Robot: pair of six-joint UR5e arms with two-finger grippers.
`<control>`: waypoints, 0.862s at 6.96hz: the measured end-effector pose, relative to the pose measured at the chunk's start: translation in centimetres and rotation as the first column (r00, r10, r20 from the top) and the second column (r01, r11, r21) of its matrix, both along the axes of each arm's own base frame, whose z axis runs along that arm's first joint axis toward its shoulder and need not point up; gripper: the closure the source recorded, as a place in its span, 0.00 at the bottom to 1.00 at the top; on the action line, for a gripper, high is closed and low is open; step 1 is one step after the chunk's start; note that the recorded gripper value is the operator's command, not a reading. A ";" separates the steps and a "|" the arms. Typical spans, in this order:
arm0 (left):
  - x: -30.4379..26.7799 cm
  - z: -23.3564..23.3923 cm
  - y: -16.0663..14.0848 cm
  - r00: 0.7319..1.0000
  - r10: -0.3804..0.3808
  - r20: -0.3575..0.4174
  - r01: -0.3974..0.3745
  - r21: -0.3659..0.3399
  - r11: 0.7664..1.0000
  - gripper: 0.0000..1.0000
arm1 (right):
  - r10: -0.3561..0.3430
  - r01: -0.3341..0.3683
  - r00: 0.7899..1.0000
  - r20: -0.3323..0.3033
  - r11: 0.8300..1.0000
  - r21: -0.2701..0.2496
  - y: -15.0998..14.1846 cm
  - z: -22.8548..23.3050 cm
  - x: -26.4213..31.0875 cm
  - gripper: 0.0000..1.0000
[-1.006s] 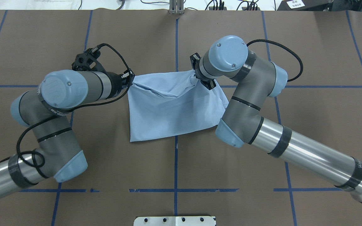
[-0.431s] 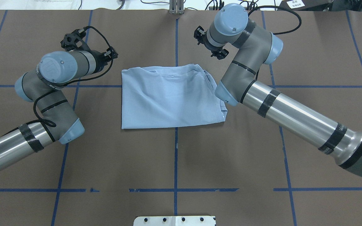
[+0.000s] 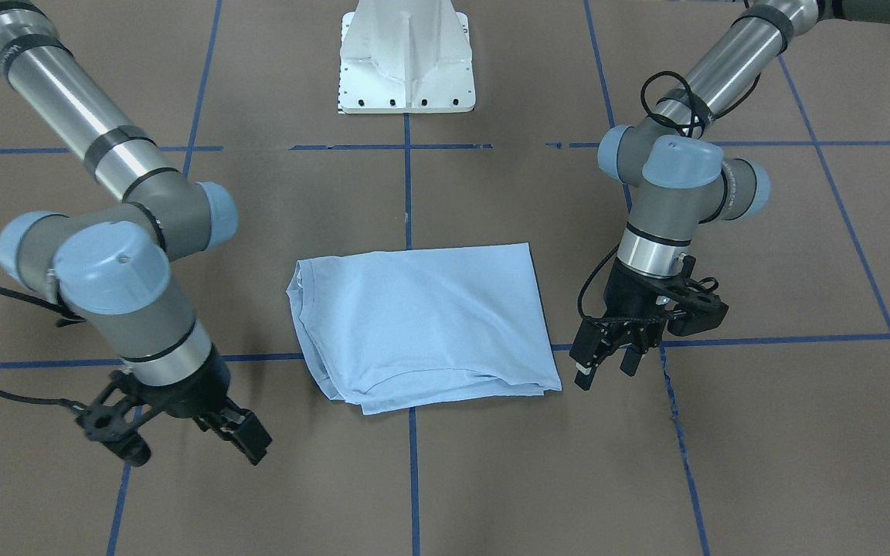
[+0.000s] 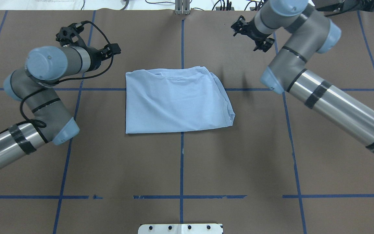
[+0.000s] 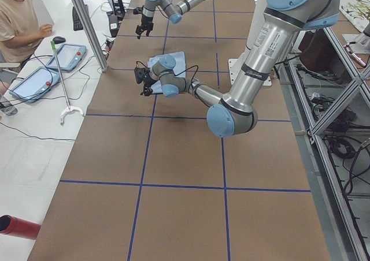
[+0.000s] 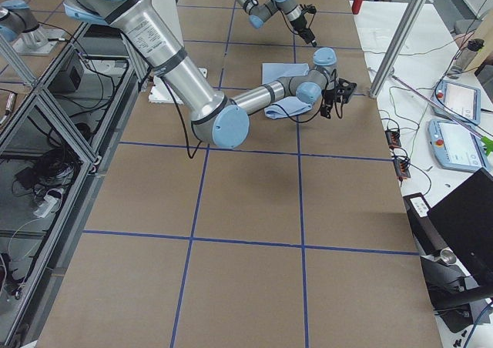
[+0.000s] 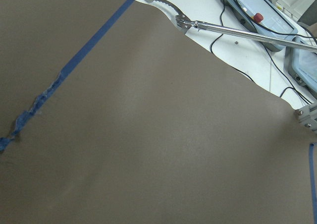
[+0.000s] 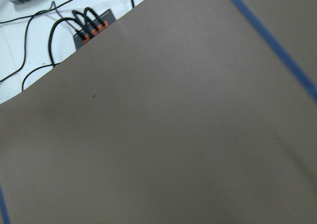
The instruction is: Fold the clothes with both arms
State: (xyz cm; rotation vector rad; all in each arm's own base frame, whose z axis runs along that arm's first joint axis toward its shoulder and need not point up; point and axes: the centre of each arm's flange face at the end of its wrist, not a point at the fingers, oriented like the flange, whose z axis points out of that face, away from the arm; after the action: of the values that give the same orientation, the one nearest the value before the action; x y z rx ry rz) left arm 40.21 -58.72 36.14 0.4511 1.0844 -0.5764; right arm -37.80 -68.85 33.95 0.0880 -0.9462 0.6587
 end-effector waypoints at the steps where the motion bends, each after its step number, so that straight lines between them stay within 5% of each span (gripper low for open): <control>1: -4.5 1.9 0.2 0.993 0.108 0.048 -0.110 0.042 0.993 0.00 | -0.049 0.049 0.999 -0.015 0.998 0.027 -0.1 3.7 6.7 0.00; 3: -18.4 8.8 0.8 0.939 0.280 0.198 -0.307 0.125 0.943 0.00 | -0.170 0.175 0.983 -0.065 0.980 0.098 1.1 11.4 22.7 0.00; 6: -35.7 19.6 5.3 0.829 0.401 0.389 -0.482 0.134 0.866 0.00 | -0.377 0.414 0.899 -0.221 0.898 0.150 10.7 24.9 37.7 0.00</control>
State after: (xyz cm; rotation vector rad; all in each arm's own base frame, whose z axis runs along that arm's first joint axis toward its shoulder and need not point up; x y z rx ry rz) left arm 4.52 -53.46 55.70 0.4581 0.8705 0.0516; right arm -0.07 -58.12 58.87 0.1225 -0.8119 0.1726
